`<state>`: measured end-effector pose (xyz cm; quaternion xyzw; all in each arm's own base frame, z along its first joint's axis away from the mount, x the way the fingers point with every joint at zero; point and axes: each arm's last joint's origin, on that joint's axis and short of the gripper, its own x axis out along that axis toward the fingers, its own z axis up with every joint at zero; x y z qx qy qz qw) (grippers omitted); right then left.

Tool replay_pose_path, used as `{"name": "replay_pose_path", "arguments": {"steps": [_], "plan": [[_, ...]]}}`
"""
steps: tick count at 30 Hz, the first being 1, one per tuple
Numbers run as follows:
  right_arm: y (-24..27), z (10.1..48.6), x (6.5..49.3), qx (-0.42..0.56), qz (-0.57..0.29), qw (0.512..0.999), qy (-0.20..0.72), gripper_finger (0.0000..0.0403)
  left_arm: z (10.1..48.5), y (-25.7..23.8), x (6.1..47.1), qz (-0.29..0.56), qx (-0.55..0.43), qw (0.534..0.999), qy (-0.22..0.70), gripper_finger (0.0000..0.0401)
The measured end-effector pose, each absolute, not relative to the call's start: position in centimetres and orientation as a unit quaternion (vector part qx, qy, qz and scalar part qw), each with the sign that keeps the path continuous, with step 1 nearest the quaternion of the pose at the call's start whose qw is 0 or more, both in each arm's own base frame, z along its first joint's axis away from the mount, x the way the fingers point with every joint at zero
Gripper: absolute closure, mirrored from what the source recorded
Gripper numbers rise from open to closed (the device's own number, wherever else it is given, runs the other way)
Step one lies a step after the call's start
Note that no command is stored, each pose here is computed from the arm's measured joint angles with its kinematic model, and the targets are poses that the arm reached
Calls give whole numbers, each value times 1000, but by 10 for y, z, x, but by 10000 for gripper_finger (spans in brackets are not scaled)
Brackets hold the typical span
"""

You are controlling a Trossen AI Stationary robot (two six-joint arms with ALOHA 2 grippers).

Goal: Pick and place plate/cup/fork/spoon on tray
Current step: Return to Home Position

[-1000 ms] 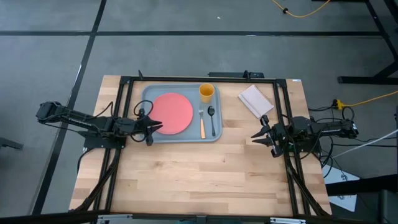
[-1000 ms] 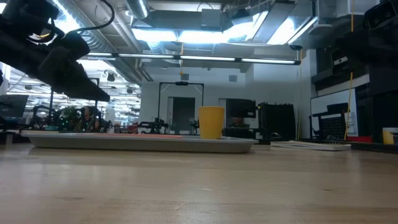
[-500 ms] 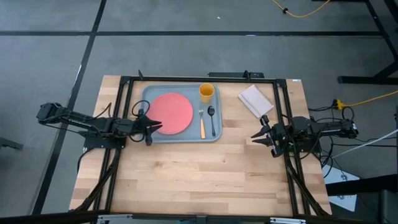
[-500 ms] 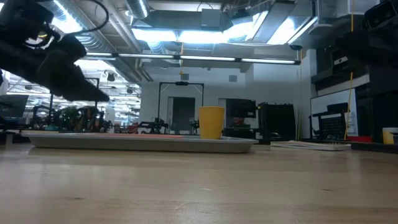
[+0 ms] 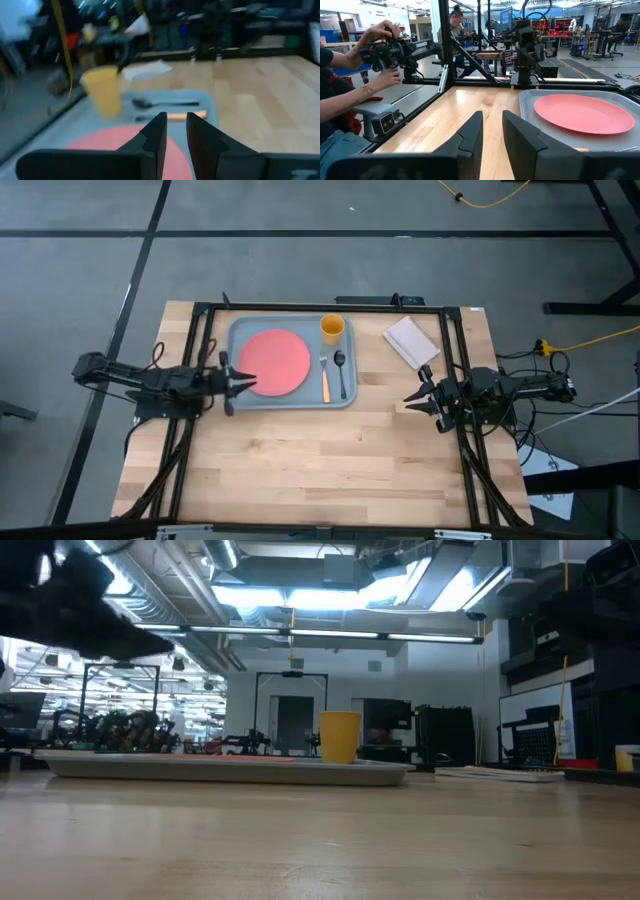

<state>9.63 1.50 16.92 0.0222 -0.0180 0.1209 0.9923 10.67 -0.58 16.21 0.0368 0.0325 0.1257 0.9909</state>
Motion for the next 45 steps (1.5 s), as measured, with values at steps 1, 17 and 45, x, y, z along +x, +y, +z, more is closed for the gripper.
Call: {"name": "replay_pose_path", "arguments": {"steps": [1,17,45], "plan": [[15,169,96,22,121,992,-18,325,163,-7,105,113,61,991,27,335],[15,169,96,22,121,992,-18,325,173,-8,95,92,82,992,-29,335],[15,169,96,22,121,992,-18,324,180,-8,95,96,74,991,-64,335]]}}
